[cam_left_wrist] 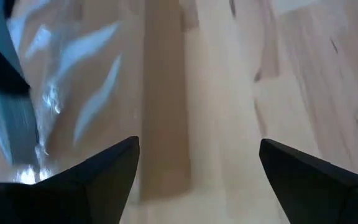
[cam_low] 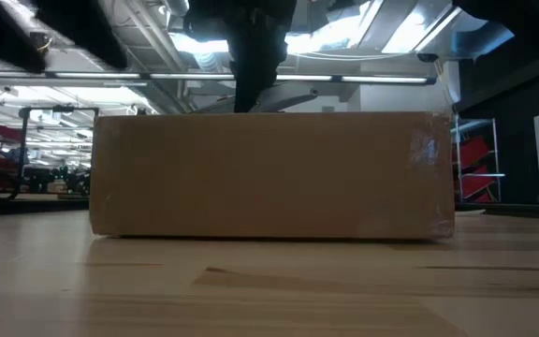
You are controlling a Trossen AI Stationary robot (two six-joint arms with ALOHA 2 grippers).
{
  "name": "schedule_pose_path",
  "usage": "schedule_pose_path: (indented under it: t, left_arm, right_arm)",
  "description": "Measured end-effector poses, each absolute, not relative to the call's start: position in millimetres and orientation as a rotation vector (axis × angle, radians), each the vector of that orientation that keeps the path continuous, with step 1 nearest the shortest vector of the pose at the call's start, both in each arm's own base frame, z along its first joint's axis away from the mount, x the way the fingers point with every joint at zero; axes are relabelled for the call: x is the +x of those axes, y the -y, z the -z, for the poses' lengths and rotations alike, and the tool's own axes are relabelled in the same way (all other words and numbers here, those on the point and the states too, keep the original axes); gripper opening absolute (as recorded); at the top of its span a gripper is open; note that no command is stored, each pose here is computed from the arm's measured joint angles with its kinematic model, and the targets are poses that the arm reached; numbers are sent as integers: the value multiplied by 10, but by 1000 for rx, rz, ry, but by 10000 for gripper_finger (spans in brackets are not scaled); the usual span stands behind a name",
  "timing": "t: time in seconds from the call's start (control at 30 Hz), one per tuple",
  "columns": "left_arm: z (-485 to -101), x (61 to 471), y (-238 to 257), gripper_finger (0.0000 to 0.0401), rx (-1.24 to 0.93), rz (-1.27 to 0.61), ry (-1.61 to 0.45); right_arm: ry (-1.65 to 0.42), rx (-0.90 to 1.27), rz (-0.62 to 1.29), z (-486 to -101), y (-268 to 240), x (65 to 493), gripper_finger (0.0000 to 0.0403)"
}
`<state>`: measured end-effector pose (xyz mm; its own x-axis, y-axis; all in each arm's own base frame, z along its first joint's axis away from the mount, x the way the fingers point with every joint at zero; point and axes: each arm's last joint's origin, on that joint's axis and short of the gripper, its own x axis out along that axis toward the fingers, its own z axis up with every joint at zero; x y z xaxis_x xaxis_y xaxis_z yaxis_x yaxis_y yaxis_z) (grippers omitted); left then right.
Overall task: Unpack boxes
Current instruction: Open the box using the silver cutter
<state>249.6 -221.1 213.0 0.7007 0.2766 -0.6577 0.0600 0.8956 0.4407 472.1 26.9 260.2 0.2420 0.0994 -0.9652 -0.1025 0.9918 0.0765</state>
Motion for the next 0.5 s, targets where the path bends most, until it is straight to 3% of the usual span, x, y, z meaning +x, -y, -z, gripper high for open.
schedule_pose_path:
  t: [0.5]
  left_arm:
    - [-2137, 2741, 1896, 321, 526, -216, -828]
  right_arm:
    - [-1321, 23, -123, -2600, -276, 4721, 63]
